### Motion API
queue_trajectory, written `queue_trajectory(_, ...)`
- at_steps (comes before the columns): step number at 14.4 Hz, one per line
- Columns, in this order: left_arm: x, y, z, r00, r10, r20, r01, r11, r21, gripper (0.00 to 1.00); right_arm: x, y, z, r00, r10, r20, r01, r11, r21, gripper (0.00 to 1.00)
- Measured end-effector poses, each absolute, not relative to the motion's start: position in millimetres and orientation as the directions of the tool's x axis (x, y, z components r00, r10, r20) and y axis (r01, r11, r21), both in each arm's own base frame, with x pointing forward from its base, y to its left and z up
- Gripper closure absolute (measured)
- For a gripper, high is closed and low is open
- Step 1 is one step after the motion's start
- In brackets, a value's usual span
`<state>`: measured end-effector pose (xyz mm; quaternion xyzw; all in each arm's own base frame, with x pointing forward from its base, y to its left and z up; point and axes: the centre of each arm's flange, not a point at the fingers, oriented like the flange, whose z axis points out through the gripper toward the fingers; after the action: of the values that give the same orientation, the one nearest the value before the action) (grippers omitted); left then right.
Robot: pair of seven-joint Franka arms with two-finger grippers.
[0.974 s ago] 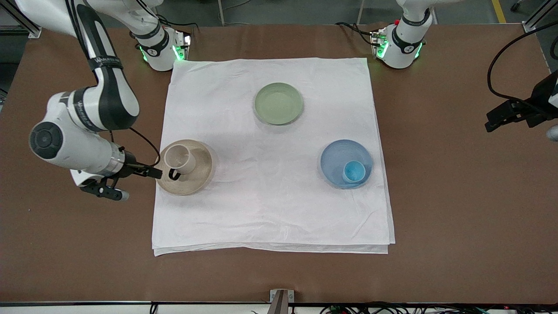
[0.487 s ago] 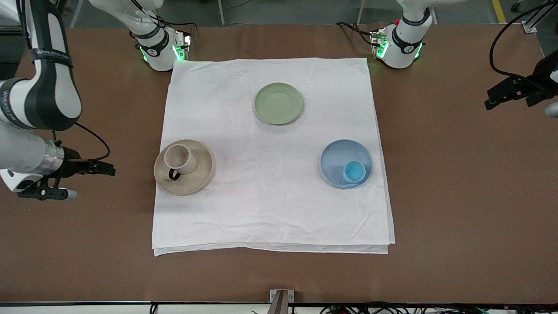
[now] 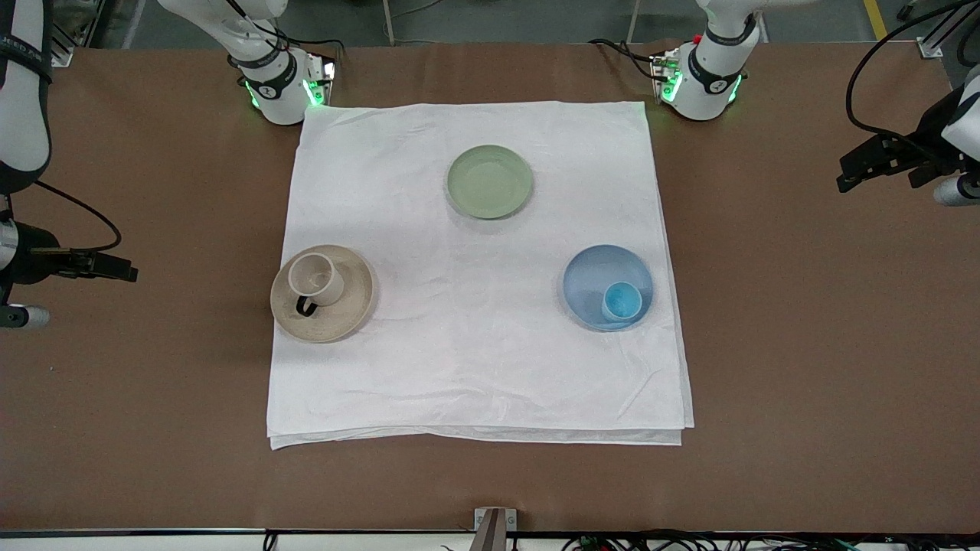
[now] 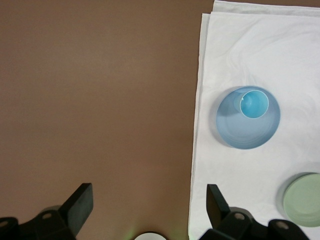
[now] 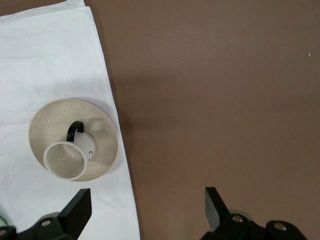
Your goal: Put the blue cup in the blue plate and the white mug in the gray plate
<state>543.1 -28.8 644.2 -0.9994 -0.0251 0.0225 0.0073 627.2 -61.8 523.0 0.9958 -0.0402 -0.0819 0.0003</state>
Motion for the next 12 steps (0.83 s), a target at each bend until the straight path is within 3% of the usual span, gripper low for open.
queue_trajectory(12,544.7,-33.3,638.3,0.999,0.040,-0.029,0.040,-0.999,-0.015,0.00,619.1,-56.4,548.9,0.982,-0.069,-0.177,-0.063,-0.997,0.035,0.00)
